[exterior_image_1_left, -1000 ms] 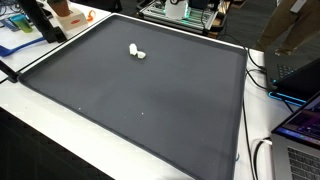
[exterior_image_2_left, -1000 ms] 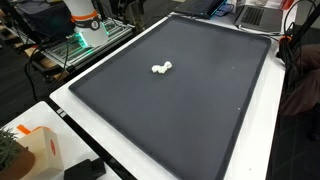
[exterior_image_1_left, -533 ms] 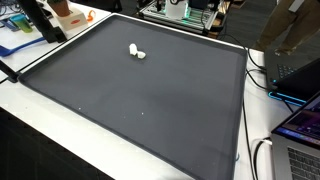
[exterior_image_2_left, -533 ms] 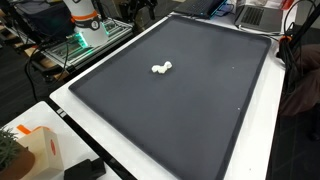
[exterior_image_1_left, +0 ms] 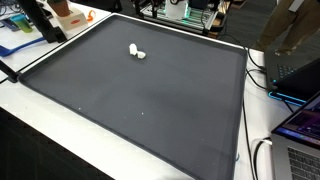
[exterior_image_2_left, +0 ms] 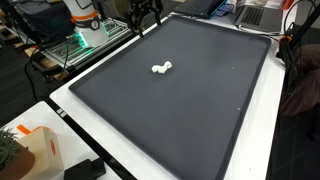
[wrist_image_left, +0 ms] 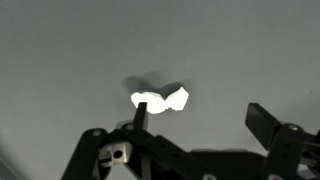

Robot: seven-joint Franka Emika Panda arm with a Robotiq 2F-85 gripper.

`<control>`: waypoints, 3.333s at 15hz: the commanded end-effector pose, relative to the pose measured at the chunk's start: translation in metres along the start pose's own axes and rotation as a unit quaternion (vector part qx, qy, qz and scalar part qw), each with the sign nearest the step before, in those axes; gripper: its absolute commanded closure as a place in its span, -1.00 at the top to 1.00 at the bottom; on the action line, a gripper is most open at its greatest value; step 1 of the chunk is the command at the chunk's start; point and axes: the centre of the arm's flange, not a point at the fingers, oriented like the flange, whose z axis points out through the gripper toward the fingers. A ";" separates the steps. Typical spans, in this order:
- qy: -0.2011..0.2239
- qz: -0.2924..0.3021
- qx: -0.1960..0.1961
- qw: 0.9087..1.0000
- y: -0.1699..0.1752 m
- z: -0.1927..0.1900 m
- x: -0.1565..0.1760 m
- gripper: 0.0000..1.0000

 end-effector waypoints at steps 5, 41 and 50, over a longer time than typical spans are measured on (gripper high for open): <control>0.072 0.033 0.002 0.997 0.000 0.006 0.008 1.00; 0.063 0.035 -0.077 0.994 0.000 0.082 0.030 1.00; 0.020 0.036 -0.087 0.995 -0.012 0.070 0.065 1.00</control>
